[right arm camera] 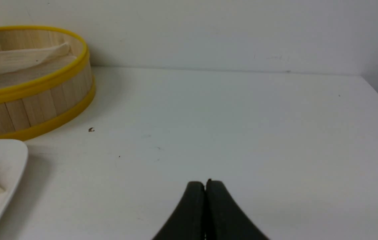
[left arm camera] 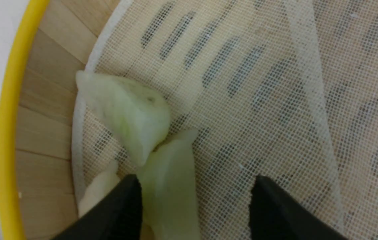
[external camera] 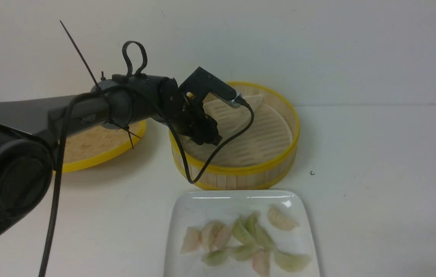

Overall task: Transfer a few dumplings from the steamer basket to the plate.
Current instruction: Use the left arm to grab a dumpling from the steamer

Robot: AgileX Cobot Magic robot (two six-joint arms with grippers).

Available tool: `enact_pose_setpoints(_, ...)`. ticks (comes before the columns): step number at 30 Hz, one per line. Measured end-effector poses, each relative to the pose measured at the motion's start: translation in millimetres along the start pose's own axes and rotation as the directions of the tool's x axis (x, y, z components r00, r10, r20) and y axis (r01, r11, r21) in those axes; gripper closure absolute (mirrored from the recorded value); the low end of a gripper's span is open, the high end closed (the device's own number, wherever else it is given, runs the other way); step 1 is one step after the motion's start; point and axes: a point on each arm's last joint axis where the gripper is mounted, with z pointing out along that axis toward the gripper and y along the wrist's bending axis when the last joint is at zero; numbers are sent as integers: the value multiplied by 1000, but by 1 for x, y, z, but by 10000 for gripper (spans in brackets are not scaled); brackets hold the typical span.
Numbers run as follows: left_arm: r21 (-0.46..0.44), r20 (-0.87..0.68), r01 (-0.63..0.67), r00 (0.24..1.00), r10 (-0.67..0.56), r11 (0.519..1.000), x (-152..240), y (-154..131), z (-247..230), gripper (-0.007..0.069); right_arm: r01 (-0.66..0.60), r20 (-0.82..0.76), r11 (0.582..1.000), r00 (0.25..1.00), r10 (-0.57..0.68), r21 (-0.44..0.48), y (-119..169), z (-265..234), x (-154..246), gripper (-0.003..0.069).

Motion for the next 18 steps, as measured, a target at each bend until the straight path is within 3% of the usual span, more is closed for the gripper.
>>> enact_pose_setpoints(2, -3, 0, -10, 1000, 10, 1000, -1, 0, 0, 372, 0, 0, 1000, 1000, 0, 0, 0, 0, 0, 672)
enact_pose_setpoints(4, -5, -3, -39, 999, 39, 999, -3, -3, -3, 520, 0, 0, 1000, 1000, 0, 0, 0, 0, 0, 672)
enact_pose_setpoints(6, -1, -7, -71, 997, 71, 997, -7, -9, -9, 569, 0, 0, 1000, 1000, 0, 0, 0, 0, 0, 672)
enact_pose_setpoints(11, 37, -33, -118, 992, 120, 992, -21, -31, -37, 589, 0, 0, 1000, 1000, 0, 0, 0, 0, 0, 672)
enact_pose_setpoints(18, 16, 42, -74, 996, 73, 997, -43, -28, -77, 590, 0, 0, 1000, 1000, 0, 0, 0, 0, 0, 672)
